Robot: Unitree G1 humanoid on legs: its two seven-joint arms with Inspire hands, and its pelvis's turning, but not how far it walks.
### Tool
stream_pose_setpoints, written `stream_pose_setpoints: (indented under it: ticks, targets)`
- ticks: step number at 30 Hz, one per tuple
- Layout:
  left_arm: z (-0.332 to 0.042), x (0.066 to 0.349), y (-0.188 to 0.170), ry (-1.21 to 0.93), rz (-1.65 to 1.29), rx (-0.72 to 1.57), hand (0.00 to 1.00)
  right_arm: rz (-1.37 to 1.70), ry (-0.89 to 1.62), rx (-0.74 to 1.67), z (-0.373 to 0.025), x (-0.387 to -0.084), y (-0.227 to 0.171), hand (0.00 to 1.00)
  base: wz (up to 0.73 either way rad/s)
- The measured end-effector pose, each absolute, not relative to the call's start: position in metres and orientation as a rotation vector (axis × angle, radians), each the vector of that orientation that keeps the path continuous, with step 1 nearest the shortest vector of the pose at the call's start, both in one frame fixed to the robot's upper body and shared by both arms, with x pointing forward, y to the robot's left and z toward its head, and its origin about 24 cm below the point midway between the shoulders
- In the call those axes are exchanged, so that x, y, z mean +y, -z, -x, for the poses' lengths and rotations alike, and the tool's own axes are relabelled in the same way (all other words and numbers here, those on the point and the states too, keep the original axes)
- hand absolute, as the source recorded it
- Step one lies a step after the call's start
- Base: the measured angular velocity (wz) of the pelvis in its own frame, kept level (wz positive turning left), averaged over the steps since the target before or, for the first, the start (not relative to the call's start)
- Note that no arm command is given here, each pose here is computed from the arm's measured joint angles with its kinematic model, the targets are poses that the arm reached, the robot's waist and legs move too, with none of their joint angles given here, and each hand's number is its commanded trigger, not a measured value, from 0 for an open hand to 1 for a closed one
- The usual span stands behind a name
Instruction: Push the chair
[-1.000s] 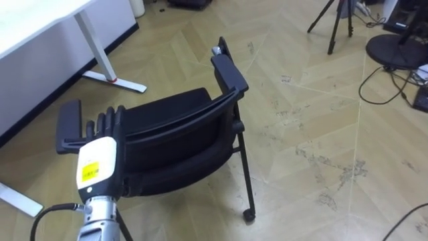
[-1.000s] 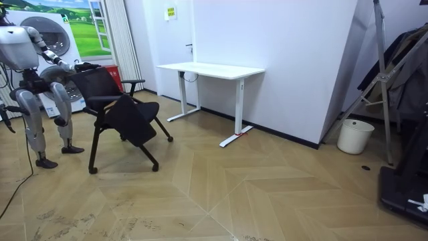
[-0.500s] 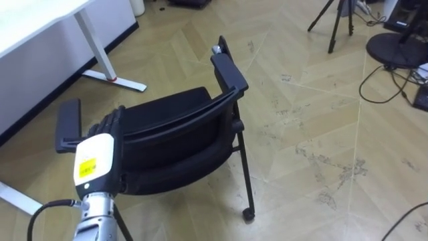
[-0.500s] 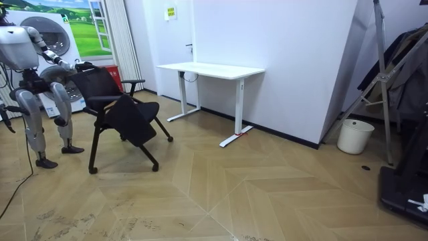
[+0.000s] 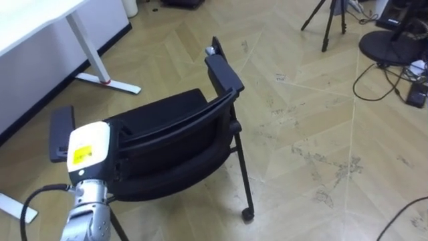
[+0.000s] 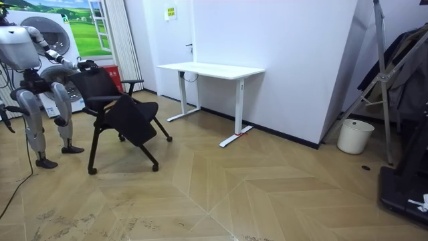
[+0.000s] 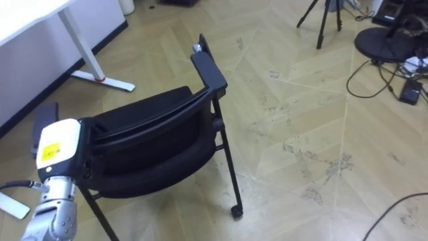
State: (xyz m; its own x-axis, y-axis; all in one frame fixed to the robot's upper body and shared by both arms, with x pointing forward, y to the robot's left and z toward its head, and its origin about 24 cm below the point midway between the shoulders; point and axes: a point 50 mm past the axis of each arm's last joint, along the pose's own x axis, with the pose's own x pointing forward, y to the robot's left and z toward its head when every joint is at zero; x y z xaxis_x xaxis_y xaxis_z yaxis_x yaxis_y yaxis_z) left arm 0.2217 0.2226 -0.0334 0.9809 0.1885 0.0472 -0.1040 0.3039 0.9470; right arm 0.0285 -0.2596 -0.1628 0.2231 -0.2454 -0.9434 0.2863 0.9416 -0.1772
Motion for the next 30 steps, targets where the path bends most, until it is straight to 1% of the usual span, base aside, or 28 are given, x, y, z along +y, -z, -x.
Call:
stream_pose_setpoints:
  ticks: [4, 9, 12, 14, 15, 17, 18, 19, 20, 23, 27, 30]
  targets:
    - [-0.222, 0.223, 0.033, -0.196, -1.251, 0.079, 1.00, -0.045, 0.373, 1.301, -0.025, -0.260, 0.163, 0.00, -0.02]
    - [-0.221, 0.225, 0.032, -0.203, -1.235, 0.078, 1.00, -0.187, 0.480, 1.277, -0.020, -0.259, 0.163, 0.00, -0.02]
    - [-0.221, 0.226, 0.031, -0.202, -1.235, 0.071, 1.00, -0.377, 0.635, 1.221, -0.012, -0.261, 0.163, 0.00, -0.05]
    - [-0.216, 0.231, 0.033, -0.204, -1.234, 0.078, 1.00, -0.596, 0.850, 1.112, -0.002, -0.268, 0.161, 0.00, -0.09]
    - [-0.214, 0.233, 0.033, -0.207, -1.232, 0.080, 1.00, -0.650, 0.912, 1.076, 0.001, -0.271, 0.160, 0.00, -0.15]
    - [-0.207, 0.242, 0.034, -0.237, -1.233, 0.088, 1.00, -0.854, 1.164, 0.882, 0.012, -0.285, 0.154, 0.00, -0.12]
    - [-0.205, 0.245, 0.034, -0.246, -1.233, 0.091, 1.00, -0.897, 1.230, 0.823, 0.016, -0.290, 0.151, 0.00, -0.07]
    - [-0.200, 0.250, 0.034, -0.266, -1.235, 0.097, 1.00, -0.966, 1.341, 0.698, 0.020, -0.302, 0.144, 0.00, -0.06]
    - [-0.198, 0.252, 0.034, -0.275, -1.237, 0.099, 1.00, -0.987, 1.386, 0.640, 0.022, -0.309, 0.140, 0.00, -0.15]
    - [-0.190, 0.264, 0.034, -0.327, -1.239, 0.118, 1.00, -0.985, 1.585, 0.348, 0.028, -0.348, 0.109, 0.00, -0.14]
    - [-0.188, 0.274, 0.030, -0.351, -1.248, 0.119, 1.00, -0.900, 1.684, 0.247, 0.026, -0.366, 0.087, 0.00, -0.11]
    - [-0.188, 0.281, 0.027, -0.365, -1.265, 0.117, 1.00, -0.824, 1.696, 0.223, 0.011, -0.376, 0.071, 0.00, -0.11]
